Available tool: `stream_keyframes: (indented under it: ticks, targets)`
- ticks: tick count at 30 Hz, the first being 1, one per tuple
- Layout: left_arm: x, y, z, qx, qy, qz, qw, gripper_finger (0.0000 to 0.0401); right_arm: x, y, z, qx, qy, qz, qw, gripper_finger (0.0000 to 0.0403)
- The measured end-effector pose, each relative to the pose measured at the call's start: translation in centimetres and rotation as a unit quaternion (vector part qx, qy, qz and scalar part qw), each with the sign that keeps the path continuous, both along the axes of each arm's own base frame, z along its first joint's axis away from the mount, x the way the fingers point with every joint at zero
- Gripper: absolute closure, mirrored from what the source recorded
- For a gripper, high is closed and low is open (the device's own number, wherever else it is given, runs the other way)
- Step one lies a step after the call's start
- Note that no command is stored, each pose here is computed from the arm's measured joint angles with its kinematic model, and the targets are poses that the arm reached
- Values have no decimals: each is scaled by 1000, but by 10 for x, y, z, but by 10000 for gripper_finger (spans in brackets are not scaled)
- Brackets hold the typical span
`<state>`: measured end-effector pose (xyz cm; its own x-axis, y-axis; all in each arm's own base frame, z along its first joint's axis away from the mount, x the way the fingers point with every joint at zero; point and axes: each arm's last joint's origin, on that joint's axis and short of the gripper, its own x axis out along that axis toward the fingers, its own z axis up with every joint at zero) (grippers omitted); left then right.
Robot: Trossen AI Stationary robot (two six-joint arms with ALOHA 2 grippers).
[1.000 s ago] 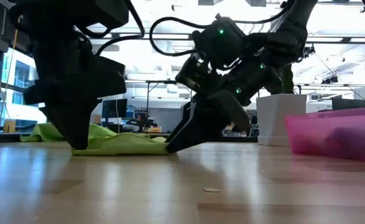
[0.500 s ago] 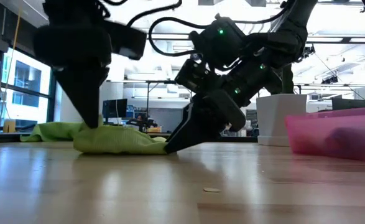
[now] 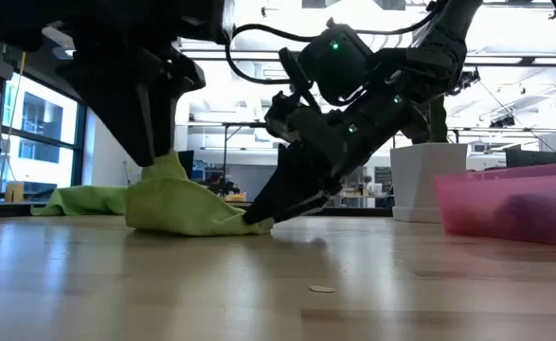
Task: Roll microfiber towels into tight, uniform cylinder then place into a basket
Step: Roll the bottom light green microfiber towel
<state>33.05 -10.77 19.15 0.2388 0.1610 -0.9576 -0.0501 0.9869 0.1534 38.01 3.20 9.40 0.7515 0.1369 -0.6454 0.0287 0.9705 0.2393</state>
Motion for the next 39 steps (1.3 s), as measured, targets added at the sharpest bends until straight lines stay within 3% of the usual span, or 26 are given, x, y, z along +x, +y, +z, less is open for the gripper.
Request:
stream_keyframes:
  ticks: [6,9,12,15,22,30,39]
  targets:
    - [-5,-14,12,61,6,-56,997,263,0,0,0,17,5,-15,1000,247]
    - [-13,-13,15,89,33,-32,995,263,0,0,0,17,5,-15,1000,247]
    - [-19,-11,14,71,57,28,995,263,0,0,0,17,6,-15,1000,247]
    - [-16,-14,13,56,32,44,997,263,0,0,-1,17,6,-15,1000,247]
    - [6,-34,14,28,-73,-65,995,263,-1,0,-1,24,7,-20,999,247]
    - [18,-19,-21,77,-12,-62,995,262,-1,0,-1,24,7,-19,999,247]
    - [7,7,-37,132,92,-29,987,263,-1,0,-2,24,10,-18,999,247]
